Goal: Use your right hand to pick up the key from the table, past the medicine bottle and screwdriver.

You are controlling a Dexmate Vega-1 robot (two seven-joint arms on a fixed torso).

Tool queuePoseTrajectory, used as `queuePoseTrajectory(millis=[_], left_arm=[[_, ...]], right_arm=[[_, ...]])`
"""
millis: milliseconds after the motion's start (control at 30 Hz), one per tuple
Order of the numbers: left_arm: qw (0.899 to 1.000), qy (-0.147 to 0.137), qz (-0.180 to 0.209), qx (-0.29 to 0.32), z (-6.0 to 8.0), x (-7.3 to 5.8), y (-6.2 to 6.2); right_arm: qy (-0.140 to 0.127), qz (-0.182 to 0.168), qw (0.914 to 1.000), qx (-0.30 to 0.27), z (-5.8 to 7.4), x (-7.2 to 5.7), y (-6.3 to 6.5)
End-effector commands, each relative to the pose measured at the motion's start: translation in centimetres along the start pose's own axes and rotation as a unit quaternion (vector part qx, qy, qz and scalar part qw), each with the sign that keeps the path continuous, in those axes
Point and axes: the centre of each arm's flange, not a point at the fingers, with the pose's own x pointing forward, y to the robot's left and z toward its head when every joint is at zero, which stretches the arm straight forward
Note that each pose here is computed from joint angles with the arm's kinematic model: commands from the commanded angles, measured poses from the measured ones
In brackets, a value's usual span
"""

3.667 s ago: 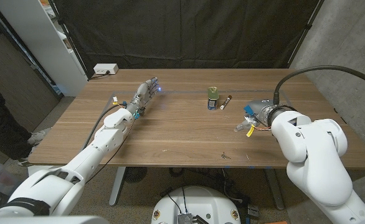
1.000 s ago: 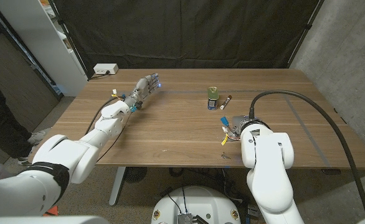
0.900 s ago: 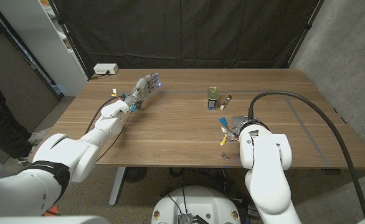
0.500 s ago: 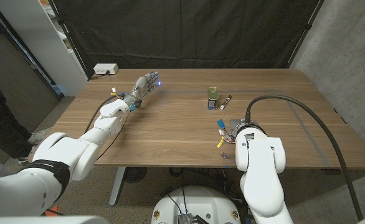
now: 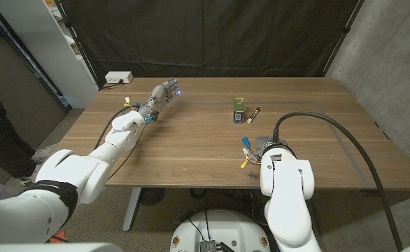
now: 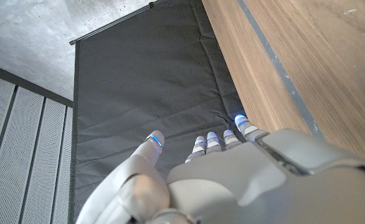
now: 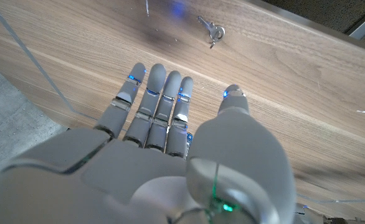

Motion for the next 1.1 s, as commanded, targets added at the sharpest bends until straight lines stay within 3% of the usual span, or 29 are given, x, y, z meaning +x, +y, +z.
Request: queuePoseTrajectory(millis=[33,1100], left_arm=[[1.0,0.0,-0.002,0.001,0.1,0.0,0.1],[1.0,0.008,-0.007,0.004,0.2,0.4,0.7]], right_arm=[[0.013,-0.001,0.9999,-0.001,0.4,0.2,0.8],[0.031,0.026,0.9992,0.003,0.6,2.1,2.2]])
